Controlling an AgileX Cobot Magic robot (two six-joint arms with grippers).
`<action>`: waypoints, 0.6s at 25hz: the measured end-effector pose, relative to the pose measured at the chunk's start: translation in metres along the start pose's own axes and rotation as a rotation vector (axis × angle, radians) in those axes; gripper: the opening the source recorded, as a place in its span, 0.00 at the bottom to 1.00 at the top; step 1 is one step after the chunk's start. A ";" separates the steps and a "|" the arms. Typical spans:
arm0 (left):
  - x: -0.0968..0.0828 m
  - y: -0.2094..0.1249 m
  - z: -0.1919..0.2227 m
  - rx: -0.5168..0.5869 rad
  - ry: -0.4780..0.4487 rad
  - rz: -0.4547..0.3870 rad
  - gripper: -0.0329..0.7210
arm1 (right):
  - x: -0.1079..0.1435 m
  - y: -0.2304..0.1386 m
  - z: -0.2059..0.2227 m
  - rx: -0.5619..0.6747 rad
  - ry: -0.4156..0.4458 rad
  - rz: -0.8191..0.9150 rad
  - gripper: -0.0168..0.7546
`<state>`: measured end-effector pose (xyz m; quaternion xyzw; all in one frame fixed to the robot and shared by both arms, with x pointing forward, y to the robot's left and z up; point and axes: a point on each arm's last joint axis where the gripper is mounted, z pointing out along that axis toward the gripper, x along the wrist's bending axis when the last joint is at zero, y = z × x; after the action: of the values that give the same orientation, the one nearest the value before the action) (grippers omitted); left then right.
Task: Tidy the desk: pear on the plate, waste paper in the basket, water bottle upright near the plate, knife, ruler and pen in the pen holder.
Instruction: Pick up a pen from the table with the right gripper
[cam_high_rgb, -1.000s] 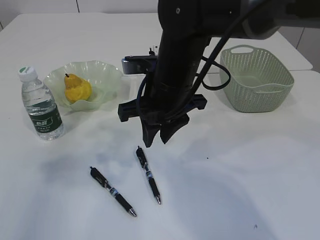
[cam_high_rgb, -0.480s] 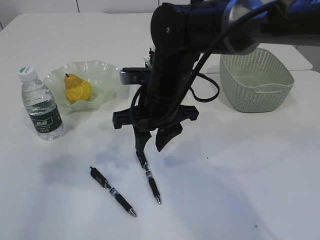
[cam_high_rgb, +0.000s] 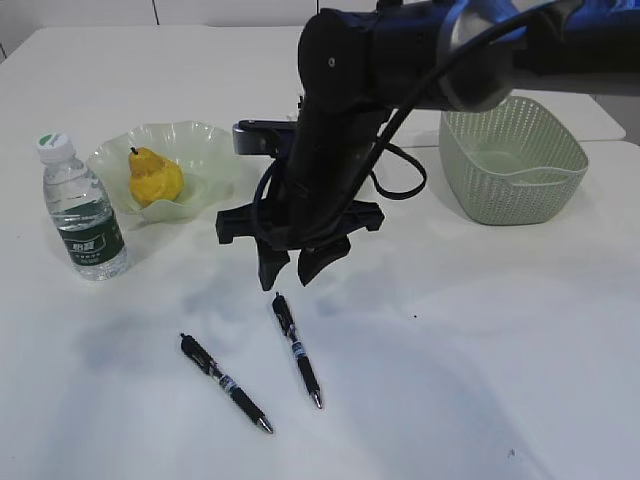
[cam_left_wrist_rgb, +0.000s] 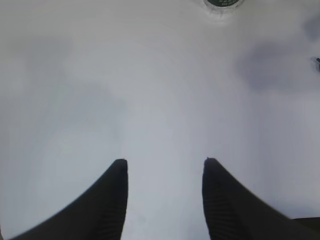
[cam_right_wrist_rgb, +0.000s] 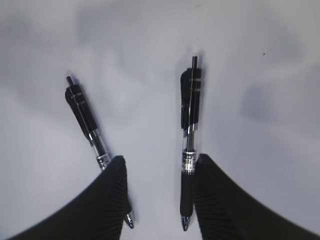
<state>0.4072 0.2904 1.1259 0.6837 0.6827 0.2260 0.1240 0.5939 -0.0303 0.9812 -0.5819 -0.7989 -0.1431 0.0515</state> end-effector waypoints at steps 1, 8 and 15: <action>0.000 0.000 0.000 0.000 0.000 0.000 0.49 | -0.001 0.001 0.001 -0.002 -0.009 -0.005 0.48; 0.000 0.000 0.000 0.000 0.000 0.000 0.49 | -0.001 0.013 0.014 0.009 -0.025 -0.015 0.48; 0.000 0.000 0.000 0.000 0.000 0.000 0.49 | -0.005 0.014 0.034 0.095 -0.060 -0.011 0.48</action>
<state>0.4072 0.2904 1.1259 0.6837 0.6827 0.2261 0.1240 0.6118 -0.0210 0.9497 -0.5784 -0.8092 -0.0878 0.0542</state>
